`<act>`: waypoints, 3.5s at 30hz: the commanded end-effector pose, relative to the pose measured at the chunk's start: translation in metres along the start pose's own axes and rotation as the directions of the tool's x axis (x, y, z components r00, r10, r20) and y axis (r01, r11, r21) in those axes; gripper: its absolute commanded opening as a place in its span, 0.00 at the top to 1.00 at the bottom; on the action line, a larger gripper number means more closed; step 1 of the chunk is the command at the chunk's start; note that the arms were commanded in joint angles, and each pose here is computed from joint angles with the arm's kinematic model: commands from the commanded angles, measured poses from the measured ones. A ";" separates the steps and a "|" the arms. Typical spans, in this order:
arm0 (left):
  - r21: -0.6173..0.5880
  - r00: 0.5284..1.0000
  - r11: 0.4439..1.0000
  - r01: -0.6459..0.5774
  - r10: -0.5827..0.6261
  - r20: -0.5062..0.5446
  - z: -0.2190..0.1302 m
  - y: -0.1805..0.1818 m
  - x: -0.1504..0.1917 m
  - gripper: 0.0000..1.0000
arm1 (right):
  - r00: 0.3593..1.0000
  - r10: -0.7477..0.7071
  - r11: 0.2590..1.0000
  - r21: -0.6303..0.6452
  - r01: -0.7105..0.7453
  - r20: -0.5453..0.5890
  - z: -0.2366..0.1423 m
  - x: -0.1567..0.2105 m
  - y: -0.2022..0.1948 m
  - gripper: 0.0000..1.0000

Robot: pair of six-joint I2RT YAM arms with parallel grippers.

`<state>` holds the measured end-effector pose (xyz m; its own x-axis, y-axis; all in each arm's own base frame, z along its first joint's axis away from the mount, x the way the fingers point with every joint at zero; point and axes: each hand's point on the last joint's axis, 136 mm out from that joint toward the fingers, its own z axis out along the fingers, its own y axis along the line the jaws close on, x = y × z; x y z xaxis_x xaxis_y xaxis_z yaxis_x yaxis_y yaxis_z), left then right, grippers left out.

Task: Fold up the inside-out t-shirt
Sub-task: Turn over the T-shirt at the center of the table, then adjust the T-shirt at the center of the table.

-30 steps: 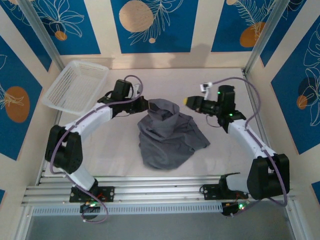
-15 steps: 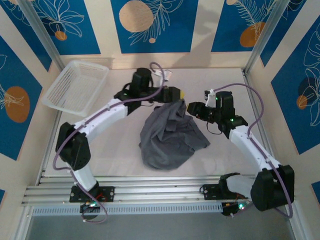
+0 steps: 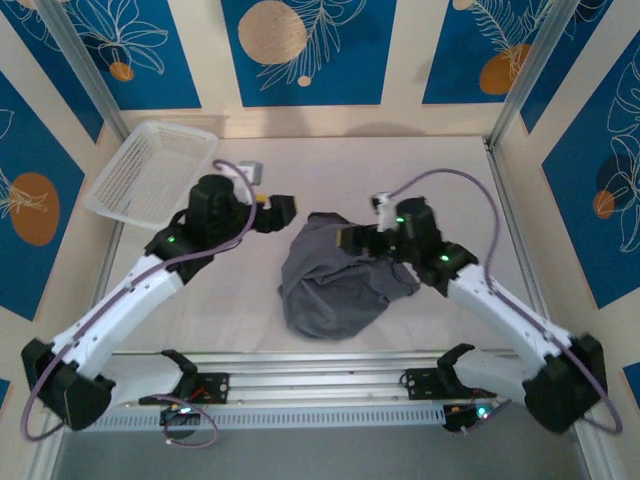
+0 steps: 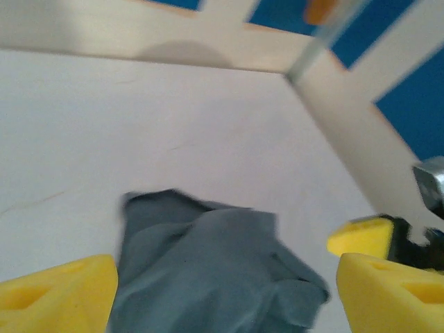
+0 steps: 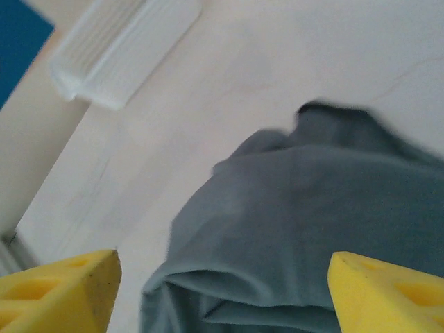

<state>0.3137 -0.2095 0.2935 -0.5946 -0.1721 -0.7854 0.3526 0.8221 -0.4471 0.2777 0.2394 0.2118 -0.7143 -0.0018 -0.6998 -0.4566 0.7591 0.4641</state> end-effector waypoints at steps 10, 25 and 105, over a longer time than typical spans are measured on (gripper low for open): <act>-0.403 0.984 0.904 0.141 -0.174 -0.047 -0.047 0.122 0.088 0.16 | 0.779 -0.219 0.769 0.387 0.508 -0.587 0.135 0.115 0.009 0.24; -0.269 0.990 0.953 0.141 -0.130 0.058 -0.069 0.089 0.049 0.18 | 0.953 -0.290 0.939 -0.170 0.300 0.083 0.006 -0.134 0.123 1.00; 0.174 0.731 0.946 -0.274 0.322 -0.601 0.086 0.004 0.209 1.00 | 0.935 0.355 0.935 -0.013 -0.355 0.010 -0.033 -0.009 -0.026 1.00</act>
<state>0.2385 -0.2979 0.0570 -0.7722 0.5125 -0.3756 0.6279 0.7061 -0.3275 0.2817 0.2250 0.2464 -0.8073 0.1966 -0.5564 -0.3203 0.6459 0.6929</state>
